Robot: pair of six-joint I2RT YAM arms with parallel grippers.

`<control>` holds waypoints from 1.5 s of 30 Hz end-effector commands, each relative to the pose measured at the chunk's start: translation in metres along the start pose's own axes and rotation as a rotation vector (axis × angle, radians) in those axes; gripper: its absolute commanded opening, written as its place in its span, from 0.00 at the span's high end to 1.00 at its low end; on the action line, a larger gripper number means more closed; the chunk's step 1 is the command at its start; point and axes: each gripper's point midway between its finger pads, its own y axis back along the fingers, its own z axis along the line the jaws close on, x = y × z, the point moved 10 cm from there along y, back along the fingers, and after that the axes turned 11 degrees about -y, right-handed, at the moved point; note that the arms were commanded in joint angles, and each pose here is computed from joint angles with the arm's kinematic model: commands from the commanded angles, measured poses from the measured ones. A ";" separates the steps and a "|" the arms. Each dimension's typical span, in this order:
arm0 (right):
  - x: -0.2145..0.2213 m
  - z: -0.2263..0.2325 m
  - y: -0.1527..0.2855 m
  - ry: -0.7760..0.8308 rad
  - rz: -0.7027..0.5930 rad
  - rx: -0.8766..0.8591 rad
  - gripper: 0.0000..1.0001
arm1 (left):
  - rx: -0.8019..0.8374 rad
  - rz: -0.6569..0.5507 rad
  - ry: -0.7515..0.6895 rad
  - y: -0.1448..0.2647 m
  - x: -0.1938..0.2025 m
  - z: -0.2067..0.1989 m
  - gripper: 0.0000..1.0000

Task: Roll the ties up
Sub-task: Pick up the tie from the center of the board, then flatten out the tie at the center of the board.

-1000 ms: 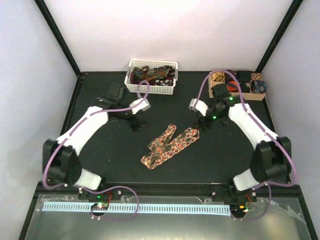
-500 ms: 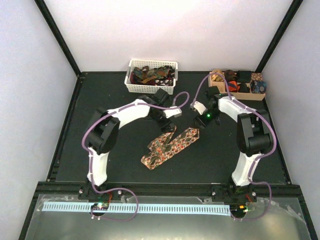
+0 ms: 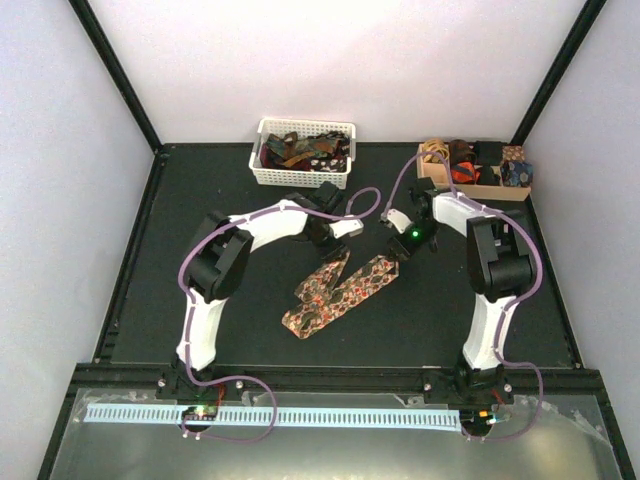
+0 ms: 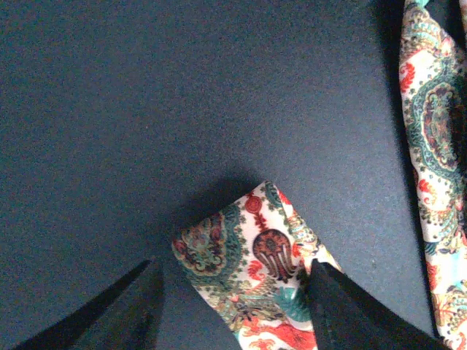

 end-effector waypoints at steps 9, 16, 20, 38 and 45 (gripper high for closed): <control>0.008 0.008 -0.007 -0.018 0.117 -0.076 0.97 | -0.055 -0.091 0.042 0.060 0.026 0.008 0.65; -0.002 -0.008 0.050 -0.086 -0.056 -0.030 0.99 | -0.105 -0.158 0.052 0.101 0.054 0.014 0.77; 0.012 -0.038 0.104 -0.170 -0.181 0.063 0.99 | -0.112 -0.234 0.010 0.137 0.065 0.012 0.78; 0.118 -0.113 0.137 -0.377 -0.134 0.160 0.99 | -0.210 -0.257 -0.098 0.141 0.146 0.000 0.33; 0.117 -0.115 0.140 -0.378 -0.150 0.184 0.99 | -0.138 -0.224 0.276 0.131 0.100 0.070 0.09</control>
